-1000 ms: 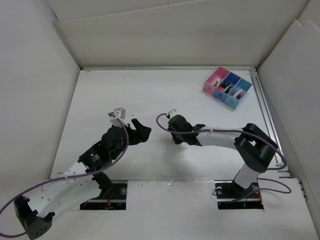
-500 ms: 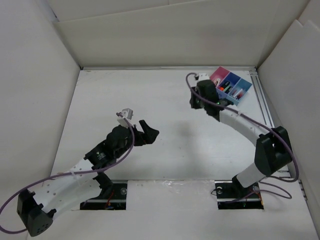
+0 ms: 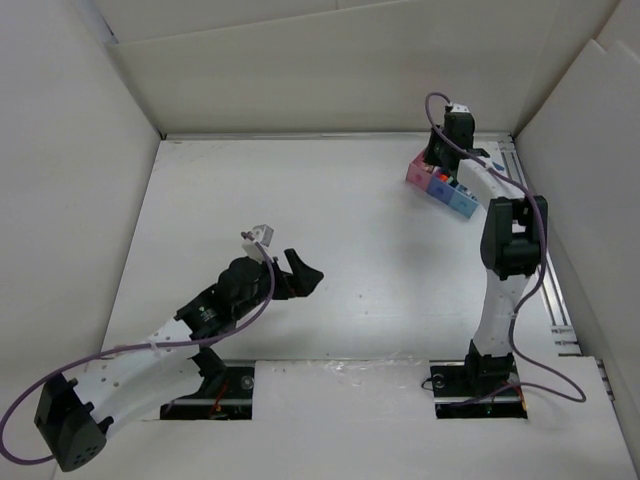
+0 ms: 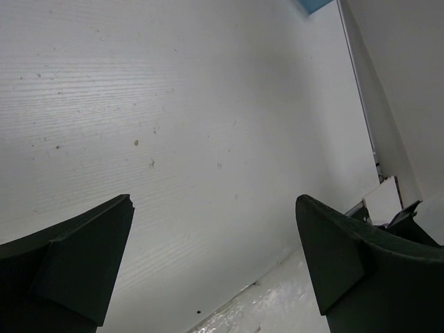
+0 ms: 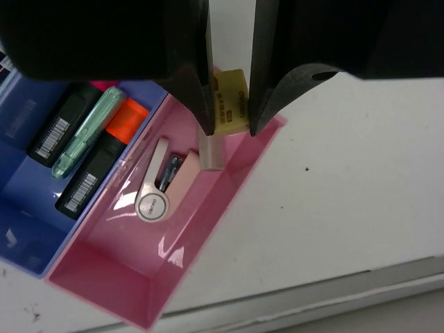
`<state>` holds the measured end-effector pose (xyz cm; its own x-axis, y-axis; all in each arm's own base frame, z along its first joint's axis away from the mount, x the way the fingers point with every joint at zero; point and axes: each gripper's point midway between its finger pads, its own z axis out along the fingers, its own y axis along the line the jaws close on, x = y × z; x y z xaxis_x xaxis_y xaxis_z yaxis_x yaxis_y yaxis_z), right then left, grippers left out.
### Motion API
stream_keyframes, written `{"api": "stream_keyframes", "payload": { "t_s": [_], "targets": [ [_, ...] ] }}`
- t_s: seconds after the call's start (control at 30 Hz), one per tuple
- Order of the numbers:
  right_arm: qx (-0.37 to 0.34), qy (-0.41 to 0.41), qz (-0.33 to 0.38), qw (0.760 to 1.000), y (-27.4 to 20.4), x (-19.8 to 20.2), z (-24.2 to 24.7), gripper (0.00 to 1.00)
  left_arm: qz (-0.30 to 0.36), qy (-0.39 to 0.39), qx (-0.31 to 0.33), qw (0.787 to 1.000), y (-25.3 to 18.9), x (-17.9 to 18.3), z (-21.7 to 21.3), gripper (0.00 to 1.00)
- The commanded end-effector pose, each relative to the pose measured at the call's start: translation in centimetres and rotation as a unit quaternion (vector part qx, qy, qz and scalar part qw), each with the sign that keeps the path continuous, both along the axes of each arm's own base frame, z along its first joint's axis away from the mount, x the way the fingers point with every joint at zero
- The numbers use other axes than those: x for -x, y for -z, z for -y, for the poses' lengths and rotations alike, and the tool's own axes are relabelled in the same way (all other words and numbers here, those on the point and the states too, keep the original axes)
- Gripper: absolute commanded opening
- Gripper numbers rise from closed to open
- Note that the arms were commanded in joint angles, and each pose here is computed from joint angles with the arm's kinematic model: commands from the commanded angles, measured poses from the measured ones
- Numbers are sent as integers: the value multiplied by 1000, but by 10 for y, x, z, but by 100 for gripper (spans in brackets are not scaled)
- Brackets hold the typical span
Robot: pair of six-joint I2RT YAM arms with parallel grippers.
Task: Sort the stationery into containers
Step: Place the stationery in the storage box.
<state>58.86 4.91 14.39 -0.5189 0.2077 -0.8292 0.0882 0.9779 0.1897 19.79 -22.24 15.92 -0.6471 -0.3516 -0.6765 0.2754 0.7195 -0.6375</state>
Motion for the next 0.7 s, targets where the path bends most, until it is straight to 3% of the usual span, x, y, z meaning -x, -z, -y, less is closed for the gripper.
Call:
{"api": "stream_keyframes", "payload": {
  "t_s": [0.0, 0.1, 0.17, 0.33, 0.47, 0.5, 0.6, 0.63, 0.67],
  "targets": [
    [-22, -11, 45, 999, -39, -19, -1, 5, 18, 9, 16, 1000, -7, 1, 2, 100],
    [-27, -11, 40, 999, -33, -24, 6, 14, 18, 9, 16, 1000, -5, 2, 1, 100],
    [-29, -15, 35, 999, -30, -25, 4, 27, 18, 9, 16, 1000, -5, 2, 1, 100],
    [-31, -15, 46, 998, -44, -21, 9, 46, 17, 11, 9, 1000, -2, 1, 1, 100],
    [-34, -16, 54, 998, -57, -7, 13, 65, 24, 12, 8, 1000, -6, 0, 2, 100],
    [-34, -16, 72, 997, -76, -3, 13, 74, 26, 7, 8, 1000, -7, 0, -1, 100],
    [-30, -14, 69, 997, -80, 14, 19, 82, 39, 9, 14, 999, -17, 1, -2, 100],
    [-31, -14, 88, 996, -103, 26, 23, 91, 52, 6, 19, 998, -27, -1, -3, 100],
    [-31, -14, 92, 995, -110, 36, 23, 94, 47, 6, 13, 999, -25, 1, -5, 100]
  ]
}}
